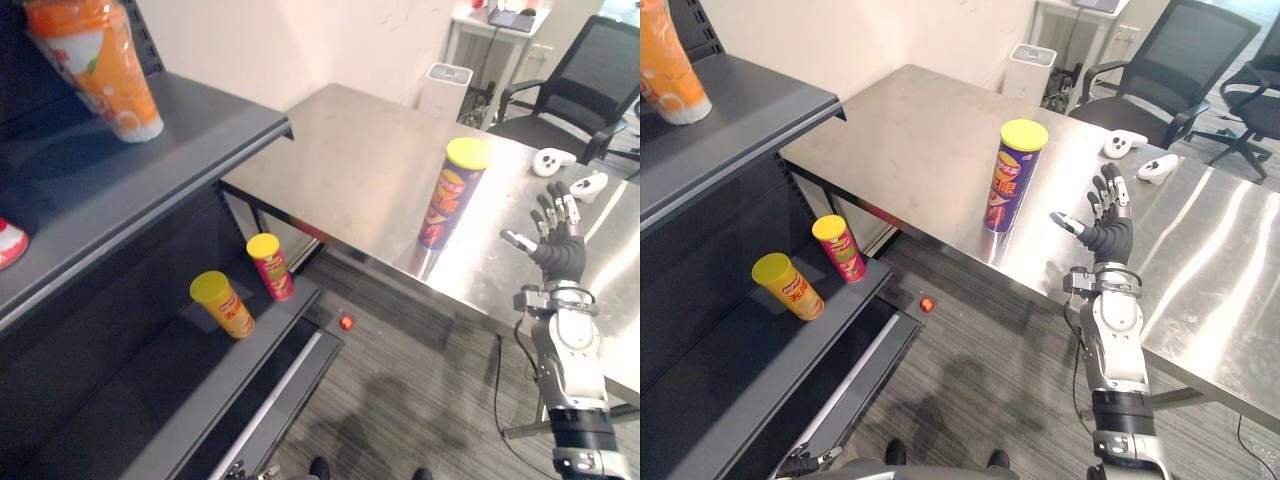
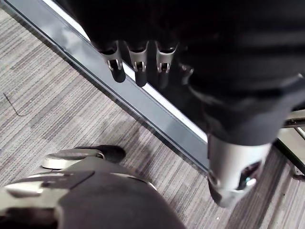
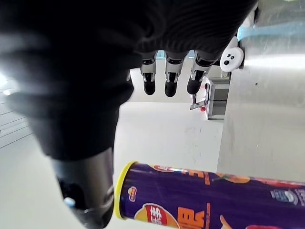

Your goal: Put the gum and the chips on the shelf.

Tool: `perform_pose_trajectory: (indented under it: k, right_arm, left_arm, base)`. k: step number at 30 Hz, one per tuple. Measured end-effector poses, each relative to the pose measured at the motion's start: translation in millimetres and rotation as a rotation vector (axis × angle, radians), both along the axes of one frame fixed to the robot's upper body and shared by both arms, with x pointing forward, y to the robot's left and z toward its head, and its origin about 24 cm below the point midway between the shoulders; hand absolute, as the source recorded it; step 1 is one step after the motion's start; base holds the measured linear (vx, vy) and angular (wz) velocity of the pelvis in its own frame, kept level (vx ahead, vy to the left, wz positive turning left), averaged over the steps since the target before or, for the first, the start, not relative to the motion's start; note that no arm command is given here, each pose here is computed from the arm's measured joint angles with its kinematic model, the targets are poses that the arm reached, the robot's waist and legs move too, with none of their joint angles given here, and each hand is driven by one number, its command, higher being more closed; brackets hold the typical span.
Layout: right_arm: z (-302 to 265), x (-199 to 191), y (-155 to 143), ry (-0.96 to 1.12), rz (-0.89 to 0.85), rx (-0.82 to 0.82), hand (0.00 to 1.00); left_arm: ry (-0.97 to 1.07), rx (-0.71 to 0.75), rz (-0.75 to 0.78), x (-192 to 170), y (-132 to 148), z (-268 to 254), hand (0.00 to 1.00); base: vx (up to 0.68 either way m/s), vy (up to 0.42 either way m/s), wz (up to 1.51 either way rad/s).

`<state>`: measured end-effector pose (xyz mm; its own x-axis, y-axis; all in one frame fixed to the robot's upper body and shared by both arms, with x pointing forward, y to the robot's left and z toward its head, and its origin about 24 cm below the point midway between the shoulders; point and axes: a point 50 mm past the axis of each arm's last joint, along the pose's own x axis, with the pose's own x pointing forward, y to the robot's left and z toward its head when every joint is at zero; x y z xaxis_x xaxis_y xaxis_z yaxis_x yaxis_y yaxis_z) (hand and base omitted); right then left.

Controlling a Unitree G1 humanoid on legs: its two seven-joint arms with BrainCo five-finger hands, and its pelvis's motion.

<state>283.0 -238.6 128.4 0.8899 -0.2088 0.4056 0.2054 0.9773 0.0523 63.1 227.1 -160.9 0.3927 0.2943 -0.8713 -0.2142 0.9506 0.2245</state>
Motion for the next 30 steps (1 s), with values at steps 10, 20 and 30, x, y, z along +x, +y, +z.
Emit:
perform_pose_trajectory:
  k: [10,20,30]
  right_arm:
    - [-8.6,18.2,-4.7,0.076,-0.091,0.021,0.0]
    - [-15.0,32.9,-6.2,0.138,-0.129,0.014,0.0]
    - [-4.1,45.6,5.2,0.127,-0.089,0.005,0.0]
  left_arm:
    - [-0.001,0.007,0.005,0.5,0.4,0.2,0.0]
    - [-0.01,0.022,0.007,3.0,1.3,1.3,0.0]
    - [-0.018,0.027,0.01,4.8,1.3,1.9,0.0]
  base:
    - [-0.03,-0.016,0.11]
    - [0.0,-0.001,0.0]
    - [0.0,0.0,0.0]
